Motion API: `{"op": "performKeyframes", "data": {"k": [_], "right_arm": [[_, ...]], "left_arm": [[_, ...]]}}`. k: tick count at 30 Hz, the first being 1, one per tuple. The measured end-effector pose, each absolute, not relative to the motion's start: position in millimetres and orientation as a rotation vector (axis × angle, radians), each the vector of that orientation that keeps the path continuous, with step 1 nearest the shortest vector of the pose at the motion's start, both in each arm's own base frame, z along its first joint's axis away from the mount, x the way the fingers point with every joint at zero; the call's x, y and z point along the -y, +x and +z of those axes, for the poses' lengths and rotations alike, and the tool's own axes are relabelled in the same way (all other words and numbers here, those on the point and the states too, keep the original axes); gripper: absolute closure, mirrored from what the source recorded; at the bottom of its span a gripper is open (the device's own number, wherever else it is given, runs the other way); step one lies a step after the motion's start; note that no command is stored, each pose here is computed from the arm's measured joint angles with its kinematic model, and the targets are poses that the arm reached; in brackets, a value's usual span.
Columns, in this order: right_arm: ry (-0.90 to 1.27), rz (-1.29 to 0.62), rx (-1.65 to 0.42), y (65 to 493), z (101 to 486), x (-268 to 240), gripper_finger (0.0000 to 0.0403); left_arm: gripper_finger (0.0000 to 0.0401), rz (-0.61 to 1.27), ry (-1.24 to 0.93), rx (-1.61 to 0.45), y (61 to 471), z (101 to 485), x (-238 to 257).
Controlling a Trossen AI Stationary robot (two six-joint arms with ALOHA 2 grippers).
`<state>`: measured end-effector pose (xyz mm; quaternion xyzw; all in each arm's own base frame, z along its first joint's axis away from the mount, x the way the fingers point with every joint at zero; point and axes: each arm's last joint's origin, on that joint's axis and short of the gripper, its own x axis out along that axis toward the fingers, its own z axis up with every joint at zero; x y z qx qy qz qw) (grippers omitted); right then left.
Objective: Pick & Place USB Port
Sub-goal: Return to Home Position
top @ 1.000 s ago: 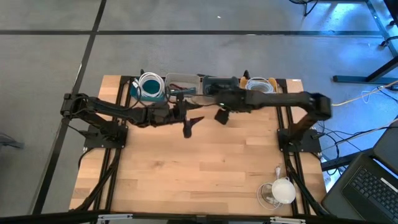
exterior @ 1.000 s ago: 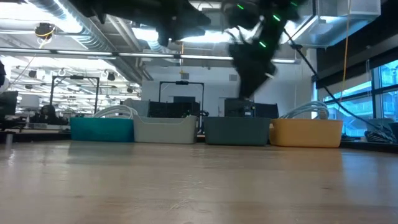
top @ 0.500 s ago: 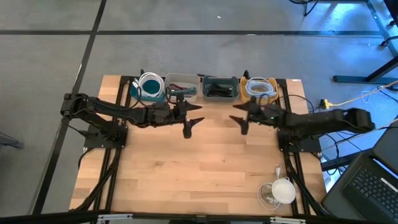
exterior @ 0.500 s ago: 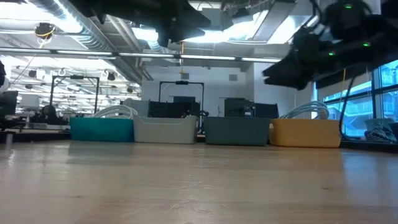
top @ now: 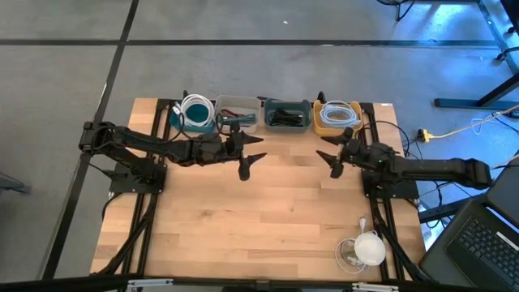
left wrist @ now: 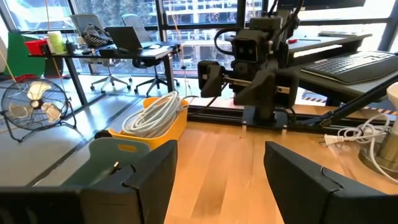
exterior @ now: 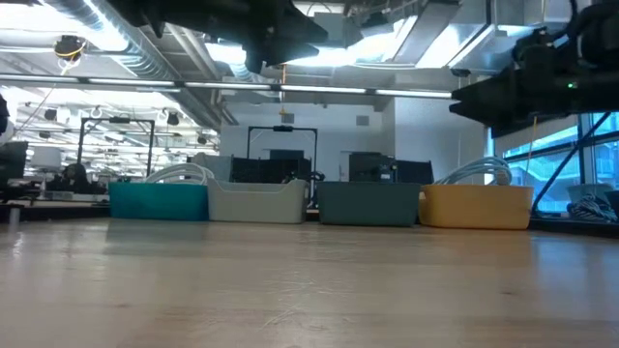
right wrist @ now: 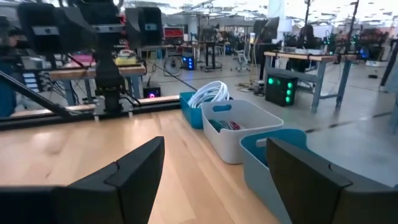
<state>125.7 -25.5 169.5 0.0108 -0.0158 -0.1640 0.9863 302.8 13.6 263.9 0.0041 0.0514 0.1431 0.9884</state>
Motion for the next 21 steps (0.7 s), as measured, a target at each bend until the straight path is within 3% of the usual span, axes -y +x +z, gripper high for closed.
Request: {"op": "performKeyframes", "data": {"k": [14, 21], "right_arm": [[0.022, -0.275, -0.023, 102.2, 164.2, 20.0, 0.0120], [-0.006, -0.324, 0.065, 94.7, 171.3, 20.1, 0.0120]], "left_arm": [[0.0170, 0.287, 0.008, -0.103, 302.8, 264.0, -13.6], [0.0170, 0.287, 0.008, -0.103, 302.9, 263.9, -13.6]]}}
